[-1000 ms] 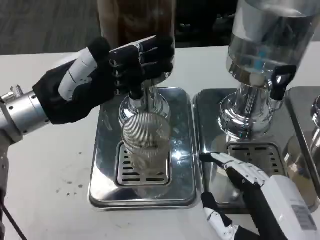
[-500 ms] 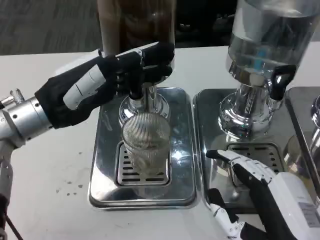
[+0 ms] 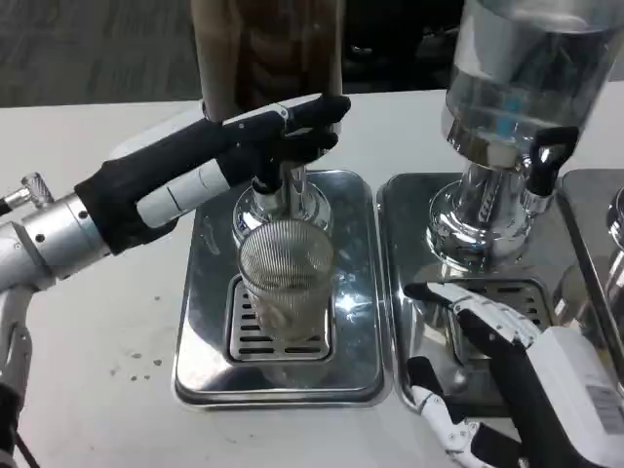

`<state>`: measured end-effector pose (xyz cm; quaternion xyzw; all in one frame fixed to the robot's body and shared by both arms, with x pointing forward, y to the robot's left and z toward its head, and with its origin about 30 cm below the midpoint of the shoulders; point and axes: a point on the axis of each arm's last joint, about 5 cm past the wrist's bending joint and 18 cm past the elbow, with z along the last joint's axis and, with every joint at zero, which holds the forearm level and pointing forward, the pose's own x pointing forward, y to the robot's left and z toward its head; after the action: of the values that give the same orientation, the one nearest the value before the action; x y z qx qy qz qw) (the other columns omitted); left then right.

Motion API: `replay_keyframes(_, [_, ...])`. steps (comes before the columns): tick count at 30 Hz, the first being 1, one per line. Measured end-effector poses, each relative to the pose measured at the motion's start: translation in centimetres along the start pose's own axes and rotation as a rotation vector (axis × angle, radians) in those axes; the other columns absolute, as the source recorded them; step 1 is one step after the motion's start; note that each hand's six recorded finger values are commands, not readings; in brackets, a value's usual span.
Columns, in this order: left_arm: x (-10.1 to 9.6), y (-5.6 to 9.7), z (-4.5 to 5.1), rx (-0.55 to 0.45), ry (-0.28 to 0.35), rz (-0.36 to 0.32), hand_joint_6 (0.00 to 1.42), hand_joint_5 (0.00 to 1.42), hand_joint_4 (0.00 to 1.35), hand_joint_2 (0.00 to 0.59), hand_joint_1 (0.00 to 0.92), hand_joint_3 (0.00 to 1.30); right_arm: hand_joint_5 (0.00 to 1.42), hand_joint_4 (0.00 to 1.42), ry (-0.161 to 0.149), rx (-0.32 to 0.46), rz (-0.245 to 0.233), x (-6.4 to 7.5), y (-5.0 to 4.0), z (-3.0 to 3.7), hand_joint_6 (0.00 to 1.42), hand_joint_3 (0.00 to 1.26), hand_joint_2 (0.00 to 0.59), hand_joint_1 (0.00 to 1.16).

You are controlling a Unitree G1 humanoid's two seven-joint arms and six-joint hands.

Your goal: Grasp the cup under the faucet to collect the drink, then remove the cup.

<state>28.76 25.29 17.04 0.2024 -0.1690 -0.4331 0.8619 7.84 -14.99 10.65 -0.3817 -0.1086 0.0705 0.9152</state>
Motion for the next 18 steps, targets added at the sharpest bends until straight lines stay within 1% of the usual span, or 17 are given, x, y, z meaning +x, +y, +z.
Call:
replay_keyframes(2, [0.0, -0.1, 0.0, 0.013, -0.003, 0.004, 0.0, 0.09, 0.03, 0.062, 0.0, 0.11, 0.21, 0.21, -0.009, 0.005, -0.001, 0.3, -0.08, 0.01, 0.17, 0.27, 0.479, 0.53])
replay_keyframes(5, [-0.1, -0.3, 0.03, 0.038, -0.005, 0.009, 0.0, 0.09, 0.03, 0.061, 0.0, 0.12, 0.21, 0.21, -0.009, 0.031, -0.007, 0.6, -0.29, -0.05, 0.19, 0.27, 0.478, 0.53])
replay_keyframes(6, [-0.1, -0.3, 0.04, 0.046, -0.004, 0.009, 0.0, 0.09, 0.03, 0.06, 0.0, 0.12, 0.21, 0.21, -0.01, 0.034, -0.008, 0.7, -0.34, -0.07, 0.19, 0.27, 0.468, 0.52])
replay_keyframes(10, [-0.2, -0.5, 0.07, 0.071, -0.003, 0.013, 0.0, 0.09, 0.03, 0.054, 0.0, 0.12, 0.21, 0.2, -0.011, 0.093, -0.012, 1.2, -0.6, -0.12, 0.21, 0.26, 0.457, 0.5])
replay_keyframes(13, [-0.2, -0.5, 0.09, 0.081, -0.004, 0.014, 0.0, 0.09, 0.03, 0.052, 0.0, 0.12, 0.21, 0.2, -0.003, 0.132, -0.007, 1.3, -0.68, -0.21, 0.21, 0.24, 0.434, 0.5])
replay_keyframes(15, [-0.2, -0.6, 0.11, 0.09, -0.005, 0.014, 0.0, 0.09, 0.03, 0.052, 0.0, 0.12, 0.21, 0.19, 0.005, 0.177, -0.007, 1.6, -0.75, -0.32, 0.23, 0.23, 0.418, 0.51])
replay_keyframes(17, [-0.1, -0.6, 0.12, 0.095, -0.006, 0.014, 0.0, 0.09, 0.03, 0.051, 0.0, 0.12, 0.21, 0.19, 0.003, 0.204, -0.004, 1.7, -0.79, -0.35, 0.23, 0.23, 0.403, 0.51])
replay_keyframes(18, [-0.1, -0.6, 0.15, 0.1, -0.006, 0.013, 0.0, 0.09, 0.03, 0.051, 0.0, 0.12, 0.21, 0.19, 0.004, 0.216, -0.001, 1.8, -0.81, -0.37, 0.23, 0.21, 0.384, 0.52])
